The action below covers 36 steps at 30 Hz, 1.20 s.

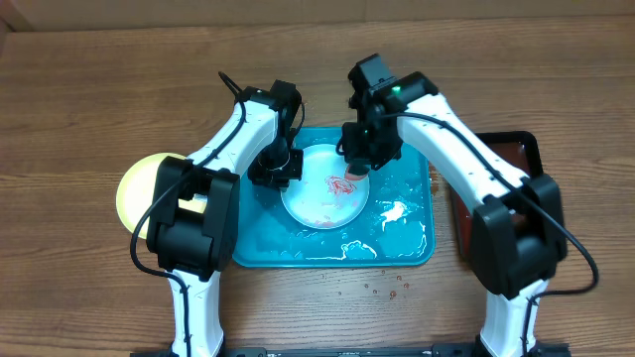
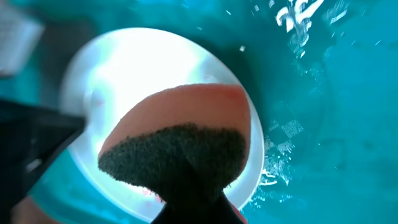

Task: Clean dirty plates on tray and stack at the side
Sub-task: 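Scrub the light-blue plate with the sponge while the left gripper holds it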

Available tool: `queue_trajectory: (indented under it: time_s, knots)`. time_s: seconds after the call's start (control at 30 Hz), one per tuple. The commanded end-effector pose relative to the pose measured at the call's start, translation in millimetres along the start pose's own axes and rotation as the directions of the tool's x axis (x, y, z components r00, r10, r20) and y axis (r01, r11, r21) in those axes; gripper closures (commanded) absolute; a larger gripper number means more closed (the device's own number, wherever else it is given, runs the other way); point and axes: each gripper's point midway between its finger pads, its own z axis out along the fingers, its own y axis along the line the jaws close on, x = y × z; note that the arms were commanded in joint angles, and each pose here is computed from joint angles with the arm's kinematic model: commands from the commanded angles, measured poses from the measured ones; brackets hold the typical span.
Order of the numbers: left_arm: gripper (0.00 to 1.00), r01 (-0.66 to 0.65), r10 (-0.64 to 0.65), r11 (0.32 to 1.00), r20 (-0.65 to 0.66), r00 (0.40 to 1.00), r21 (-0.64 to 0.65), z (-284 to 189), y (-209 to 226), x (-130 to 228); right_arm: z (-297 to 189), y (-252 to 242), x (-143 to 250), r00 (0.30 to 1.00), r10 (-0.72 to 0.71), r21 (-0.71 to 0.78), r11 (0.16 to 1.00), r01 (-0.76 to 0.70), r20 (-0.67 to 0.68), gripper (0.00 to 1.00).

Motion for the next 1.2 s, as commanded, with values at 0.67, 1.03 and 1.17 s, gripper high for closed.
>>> queue_trajectory:
  time_s: [0.67,1.03,1.17]
  knots:
    - [0.96,-0.002,0.002,0.999,0.004,1.000,0.048,-6,3,0,117,25,29,0.980,0.071,-0.086,0.992,-0.089,-0.188,0.96]
    - [0.96,0.004,-0.004,0.998,0.005,1.000,0.063,-6,4,-2,119,51,77,0.955,-0.011,-0.061,0.998,-0.008,-0.298,0.96]
    - [0.96,0.022,-0.023,0.998,0.005,1.000,0.066,-7,12,-4,100,-2,67,0.948,0.081,0.117,0.992,-0.047,-0.308,0.96]
